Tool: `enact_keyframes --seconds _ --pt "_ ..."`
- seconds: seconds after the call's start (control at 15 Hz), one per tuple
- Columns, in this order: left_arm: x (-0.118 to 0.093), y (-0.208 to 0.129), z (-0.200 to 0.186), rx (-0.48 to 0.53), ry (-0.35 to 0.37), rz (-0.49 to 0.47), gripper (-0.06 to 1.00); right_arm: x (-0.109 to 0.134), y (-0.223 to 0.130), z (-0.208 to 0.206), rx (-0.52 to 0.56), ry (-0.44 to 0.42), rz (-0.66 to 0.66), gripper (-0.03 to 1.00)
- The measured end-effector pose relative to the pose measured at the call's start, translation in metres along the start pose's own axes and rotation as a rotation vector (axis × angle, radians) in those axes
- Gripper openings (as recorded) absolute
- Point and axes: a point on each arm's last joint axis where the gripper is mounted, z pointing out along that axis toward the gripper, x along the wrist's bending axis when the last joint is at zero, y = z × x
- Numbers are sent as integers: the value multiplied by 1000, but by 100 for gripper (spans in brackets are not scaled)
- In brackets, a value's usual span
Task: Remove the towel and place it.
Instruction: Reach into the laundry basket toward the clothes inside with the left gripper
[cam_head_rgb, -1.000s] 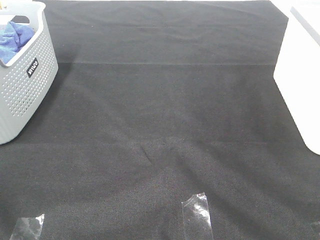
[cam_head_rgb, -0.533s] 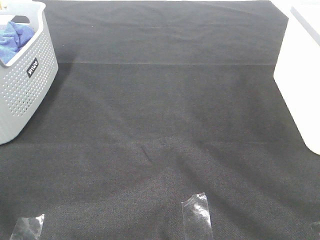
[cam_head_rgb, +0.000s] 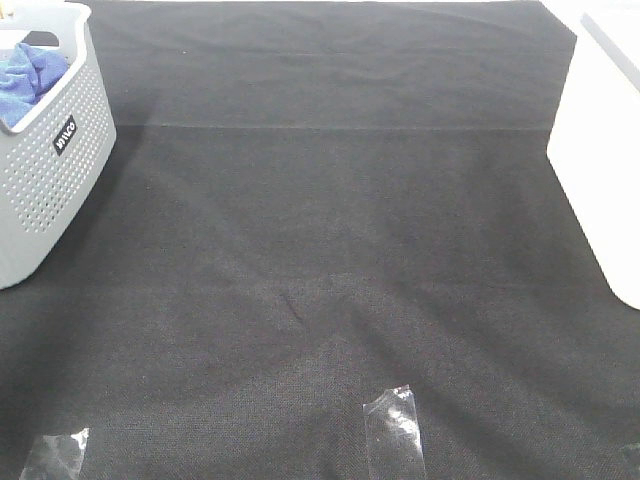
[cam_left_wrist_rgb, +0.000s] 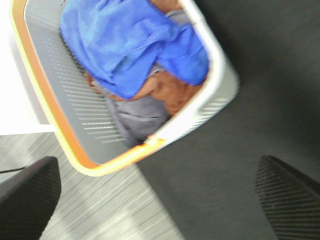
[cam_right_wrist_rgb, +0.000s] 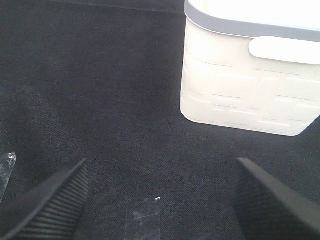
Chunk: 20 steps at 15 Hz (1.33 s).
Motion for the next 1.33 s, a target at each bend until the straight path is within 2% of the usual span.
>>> enact_keyframes --seconds 0.33,0.4,0.53,0.67,0.73,0.93,1.13,1.33 --pt "61 38 110 315 75 230 99 0 0 0 0 0 0 75" --pt "72 49 146 367 70 275 99 0 0 0 0 0 0 75" --pt "75 56 187 399 33 314 99 0 0 0 0 0 0 75" --pt "70 58 231 407 -12 401 99 0 0 0 0 0 0 75" --pt "68 58 250 393 -15 439 99 0 0 0 0 0 0 75" --pt "63 53 303 336 -9 469 99 0 0 0 0 0 0 75" --pt "59 39 333 359 -44 468 99 0 0 0 0 0 0 75" --pt "58 28 348 378 -75 462 99 0 0 0 0 0 0 75"
